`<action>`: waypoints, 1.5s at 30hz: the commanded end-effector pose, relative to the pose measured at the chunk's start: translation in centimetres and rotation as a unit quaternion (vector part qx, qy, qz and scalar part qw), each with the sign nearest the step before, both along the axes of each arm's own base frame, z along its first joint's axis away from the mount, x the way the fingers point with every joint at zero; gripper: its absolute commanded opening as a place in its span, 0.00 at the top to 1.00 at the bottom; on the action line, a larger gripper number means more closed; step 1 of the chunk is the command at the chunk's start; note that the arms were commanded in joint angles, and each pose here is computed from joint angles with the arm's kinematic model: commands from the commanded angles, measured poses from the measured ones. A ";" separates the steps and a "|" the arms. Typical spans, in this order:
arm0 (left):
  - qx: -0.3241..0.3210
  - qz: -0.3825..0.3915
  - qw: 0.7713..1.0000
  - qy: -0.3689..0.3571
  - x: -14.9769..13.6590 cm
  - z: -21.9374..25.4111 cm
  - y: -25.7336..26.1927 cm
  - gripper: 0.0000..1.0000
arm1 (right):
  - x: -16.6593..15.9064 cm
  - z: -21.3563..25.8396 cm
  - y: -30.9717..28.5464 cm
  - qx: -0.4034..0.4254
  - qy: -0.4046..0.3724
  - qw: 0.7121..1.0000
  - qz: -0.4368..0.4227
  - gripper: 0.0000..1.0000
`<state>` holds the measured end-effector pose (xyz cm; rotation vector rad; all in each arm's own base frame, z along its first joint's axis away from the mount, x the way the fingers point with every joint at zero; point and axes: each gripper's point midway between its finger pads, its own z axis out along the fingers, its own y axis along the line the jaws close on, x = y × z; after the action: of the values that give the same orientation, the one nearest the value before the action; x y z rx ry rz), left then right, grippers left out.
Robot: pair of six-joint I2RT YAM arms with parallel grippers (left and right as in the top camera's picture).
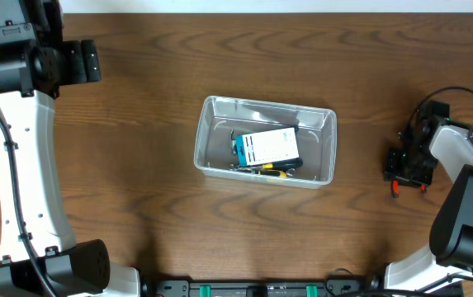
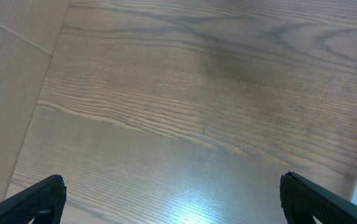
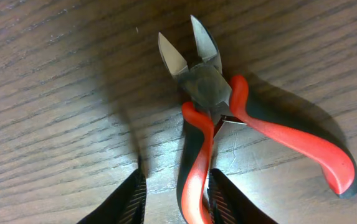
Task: Pack container
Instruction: 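Lower the right gripper and close it on the red pliers handle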
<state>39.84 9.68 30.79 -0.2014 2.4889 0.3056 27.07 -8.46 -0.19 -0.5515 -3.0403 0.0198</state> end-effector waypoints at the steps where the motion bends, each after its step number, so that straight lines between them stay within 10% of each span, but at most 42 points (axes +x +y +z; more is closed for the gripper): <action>1: 0.002 0.006 1.000 -0.009 -0.2 0.7 0.2 0.02 | -0.4 -0.3 -0.2 0.000 0.008 1.000 0.000 0.67; 15: 0.002 0.006 1.000 -0.009 -0.2 0.7 0.2 0.02 | 0.4 -0.4 -1.1 -0.025 -0.005 1.000 0.014 0.64; 32: 0.002 0.006 1.000 -0.009 -0.2 0.7 0.2 0.02 | 0.4 -0.4 -1.1 -0.025 -0.006 1.000 0.013 0.96; 45: 0.002 0.006 1.000 -0.009 -0.2 0.7 0.2 0.02 | 1.4 0.8 -0.7 -0.006 -0.034 0.999 0.016 0.99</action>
<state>39.85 9.67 30.79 -0.2012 2.4890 0.3052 27.87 -9.29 -0.16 -0.5209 -3.0832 0.0673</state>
